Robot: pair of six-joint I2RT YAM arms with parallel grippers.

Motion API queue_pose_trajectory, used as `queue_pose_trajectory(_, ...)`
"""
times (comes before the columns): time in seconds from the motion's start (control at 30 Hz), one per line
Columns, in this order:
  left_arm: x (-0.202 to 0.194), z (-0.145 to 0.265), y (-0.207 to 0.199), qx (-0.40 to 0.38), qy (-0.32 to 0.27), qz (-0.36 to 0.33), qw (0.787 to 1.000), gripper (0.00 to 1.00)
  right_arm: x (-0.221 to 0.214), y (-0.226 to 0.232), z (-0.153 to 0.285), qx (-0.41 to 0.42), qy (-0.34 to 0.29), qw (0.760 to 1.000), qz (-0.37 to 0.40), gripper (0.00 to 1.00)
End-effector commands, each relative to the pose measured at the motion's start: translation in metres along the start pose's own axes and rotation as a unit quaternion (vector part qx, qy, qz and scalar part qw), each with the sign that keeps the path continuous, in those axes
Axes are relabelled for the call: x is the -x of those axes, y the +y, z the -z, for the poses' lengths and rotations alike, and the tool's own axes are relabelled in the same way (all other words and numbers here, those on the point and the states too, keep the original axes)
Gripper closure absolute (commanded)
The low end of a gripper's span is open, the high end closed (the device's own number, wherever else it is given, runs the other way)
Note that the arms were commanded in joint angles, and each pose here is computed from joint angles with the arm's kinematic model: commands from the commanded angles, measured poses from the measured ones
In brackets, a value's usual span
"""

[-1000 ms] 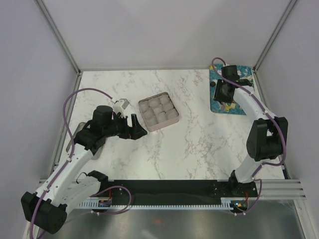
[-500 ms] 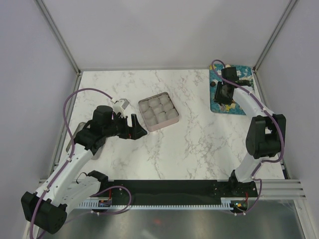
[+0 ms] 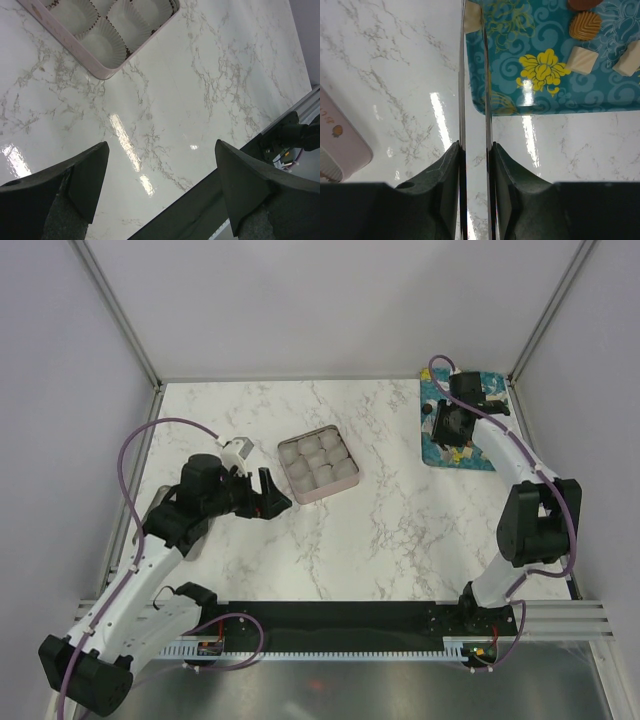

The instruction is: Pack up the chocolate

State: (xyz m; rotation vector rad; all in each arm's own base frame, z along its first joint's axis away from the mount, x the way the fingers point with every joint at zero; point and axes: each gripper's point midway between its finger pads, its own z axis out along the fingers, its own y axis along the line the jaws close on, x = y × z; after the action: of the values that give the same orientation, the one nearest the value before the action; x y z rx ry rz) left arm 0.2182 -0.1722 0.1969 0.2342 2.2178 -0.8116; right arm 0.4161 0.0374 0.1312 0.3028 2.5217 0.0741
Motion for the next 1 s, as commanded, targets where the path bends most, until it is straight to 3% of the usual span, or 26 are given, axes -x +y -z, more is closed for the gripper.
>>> queue_pose_trajectory(0.0,0.021,0.009,0.0,0.011,-0.049,-0.028,0.998,0.05,0.018,0.029,0.041,0.059,-0.048,0.997,0.014,0.77)
queue_pose_trajectory(0.23,0.031,0.023,-0.013,-0.012,-0.076,-0.066,0.995,0.05,0.0,0.107,0.085,0.157,-0.063,0.982,0.085,0.77)
queue_pose_trajectory(0.53,0.021,0.036,0.0,0.023,-0.078,-0.081,0.993,0.03,-0.04,0.196,0.082,0.219,-0.053,0.962,0.156,0.78)
queue_pose_trajectory(0.97,0.026,0.047,0.001,0.034,-0.106,-0.078,0.991,0.03,-0.046,0.219,0.044,0.215,-0.058,0.958,0.18,0.79)
